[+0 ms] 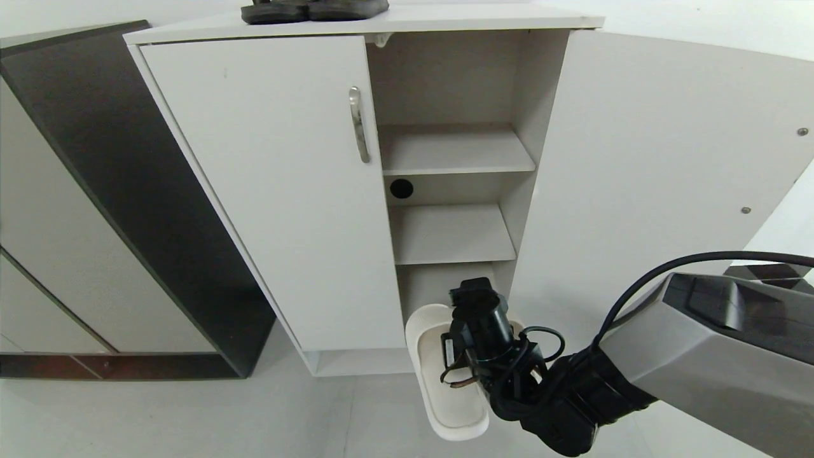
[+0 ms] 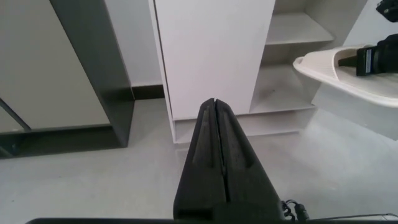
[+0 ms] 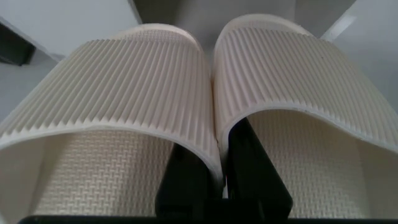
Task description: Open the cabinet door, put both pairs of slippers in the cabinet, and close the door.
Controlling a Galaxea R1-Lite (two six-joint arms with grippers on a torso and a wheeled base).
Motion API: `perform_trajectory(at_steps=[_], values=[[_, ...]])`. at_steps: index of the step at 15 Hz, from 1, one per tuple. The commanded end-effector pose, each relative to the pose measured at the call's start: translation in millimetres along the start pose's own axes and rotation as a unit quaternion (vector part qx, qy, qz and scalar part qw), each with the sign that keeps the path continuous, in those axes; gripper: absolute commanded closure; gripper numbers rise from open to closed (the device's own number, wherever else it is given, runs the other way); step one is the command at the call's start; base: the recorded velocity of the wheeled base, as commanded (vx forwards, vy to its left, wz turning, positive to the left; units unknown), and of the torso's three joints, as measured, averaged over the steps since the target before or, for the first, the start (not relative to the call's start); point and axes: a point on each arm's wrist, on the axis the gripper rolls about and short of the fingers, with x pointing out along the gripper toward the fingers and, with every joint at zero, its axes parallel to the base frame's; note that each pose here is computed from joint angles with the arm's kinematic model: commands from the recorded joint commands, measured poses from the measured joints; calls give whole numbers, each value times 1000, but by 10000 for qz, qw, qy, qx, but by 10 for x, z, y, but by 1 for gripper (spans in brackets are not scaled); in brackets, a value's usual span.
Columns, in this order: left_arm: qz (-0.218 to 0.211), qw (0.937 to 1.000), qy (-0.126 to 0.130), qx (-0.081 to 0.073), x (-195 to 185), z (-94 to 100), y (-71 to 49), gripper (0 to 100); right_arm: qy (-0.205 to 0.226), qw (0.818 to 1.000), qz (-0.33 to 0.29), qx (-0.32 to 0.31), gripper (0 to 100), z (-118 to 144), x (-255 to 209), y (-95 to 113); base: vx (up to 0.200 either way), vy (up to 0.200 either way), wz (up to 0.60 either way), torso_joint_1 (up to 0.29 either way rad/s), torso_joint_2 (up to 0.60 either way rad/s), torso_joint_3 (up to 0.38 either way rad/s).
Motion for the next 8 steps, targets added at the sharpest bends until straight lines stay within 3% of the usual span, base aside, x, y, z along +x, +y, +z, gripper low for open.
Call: perform_trajectory(at_steps=[1,5,8], values=[[3,10000,8,0,1,0,0,100,-160,9997,-164,60,100,-16,66,40,0,0,0,2,7,-203],[3,10000,8,-16,1,0,0,100,-1090,9931,-416,58,100,117,61,56,0,0,0,2,4,-157],[3,10000,8,-23,1,0,0,100,-1754,9833,-446,-167,100,-7,148,71,0,0,0,0,0,0]])
